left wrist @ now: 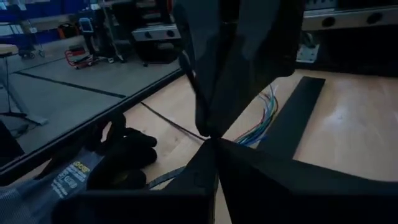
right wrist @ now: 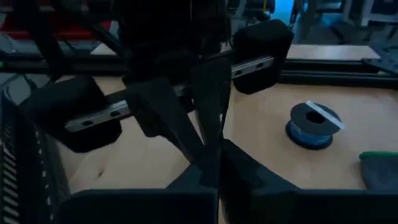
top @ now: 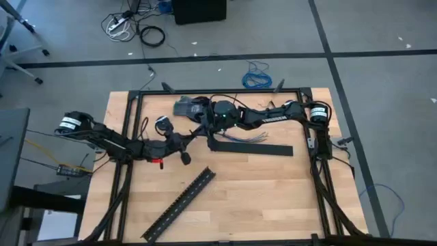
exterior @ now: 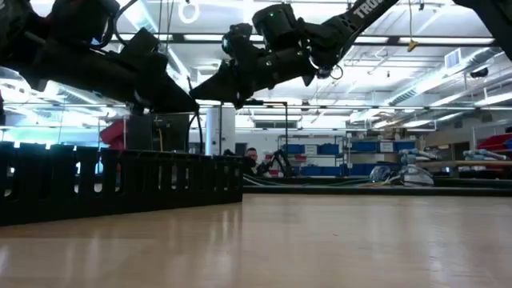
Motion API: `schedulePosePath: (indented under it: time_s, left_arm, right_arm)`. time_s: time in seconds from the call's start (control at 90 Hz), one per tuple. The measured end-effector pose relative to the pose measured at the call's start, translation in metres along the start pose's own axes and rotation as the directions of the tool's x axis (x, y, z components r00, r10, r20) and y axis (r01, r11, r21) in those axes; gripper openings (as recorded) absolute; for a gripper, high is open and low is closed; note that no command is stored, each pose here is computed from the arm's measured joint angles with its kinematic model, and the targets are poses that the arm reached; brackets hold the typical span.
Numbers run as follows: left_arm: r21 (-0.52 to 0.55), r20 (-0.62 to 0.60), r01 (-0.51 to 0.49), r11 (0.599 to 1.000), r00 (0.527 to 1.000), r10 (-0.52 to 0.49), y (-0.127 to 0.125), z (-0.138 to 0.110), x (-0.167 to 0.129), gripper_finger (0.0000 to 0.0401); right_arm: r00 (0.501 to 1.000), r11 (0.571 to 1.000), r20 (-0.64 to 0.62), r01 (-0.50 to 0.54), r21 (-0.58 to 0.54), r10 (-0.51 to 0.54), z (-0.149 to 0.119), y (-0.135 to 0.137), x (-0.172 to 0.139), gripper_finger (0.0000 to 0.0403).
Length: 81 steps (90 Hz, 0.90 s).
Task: Ziptie cables
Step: Wrap the cable wires with the black zip tie
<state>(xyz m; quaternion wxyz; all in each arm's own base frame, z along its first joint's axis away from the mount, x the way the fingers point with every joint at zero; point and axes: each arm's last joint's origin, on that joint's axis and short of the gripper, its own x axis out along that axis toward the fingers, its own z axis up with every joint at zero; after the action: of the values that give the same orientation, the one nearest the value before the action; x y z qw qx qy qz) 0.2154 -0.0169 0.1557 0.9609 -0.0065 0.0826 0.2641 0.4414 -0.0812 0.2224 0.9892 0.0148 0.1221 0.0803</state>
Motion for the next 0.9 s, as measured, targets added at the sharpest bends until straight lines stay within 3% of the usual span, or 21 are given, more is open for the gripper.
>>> schedulePosePath:
  time_s: [0.533,0.733,0.9]
  left_arm:
    - [0.009,-0.012,0.003,1.000,1.000,-0.003,0.000,-0.002,0.000,0.0005]
    - [0.026,-0.035,0.024,0.999,0.999,-0.023,0.000,-0.005,0.000,0.0028]
    - [0.020,-0.049,0.013,1.000,0.999,-0.012,0.000,-0.007,0.000,0.0048]
  right_arm:
    - [0.999,0.998,0.046,0.026,0.056,-0.029,0.005,0.000,0.000,0.0000]
    - [0.989,0.999,0.144,0.009,0.040,-0.015,0.021,0.003,-0.003,0.0000]
    - [0.988,0.999,0.152,0.001,0.044,-0.008,0.021,0.003,-0.003,0.0000]
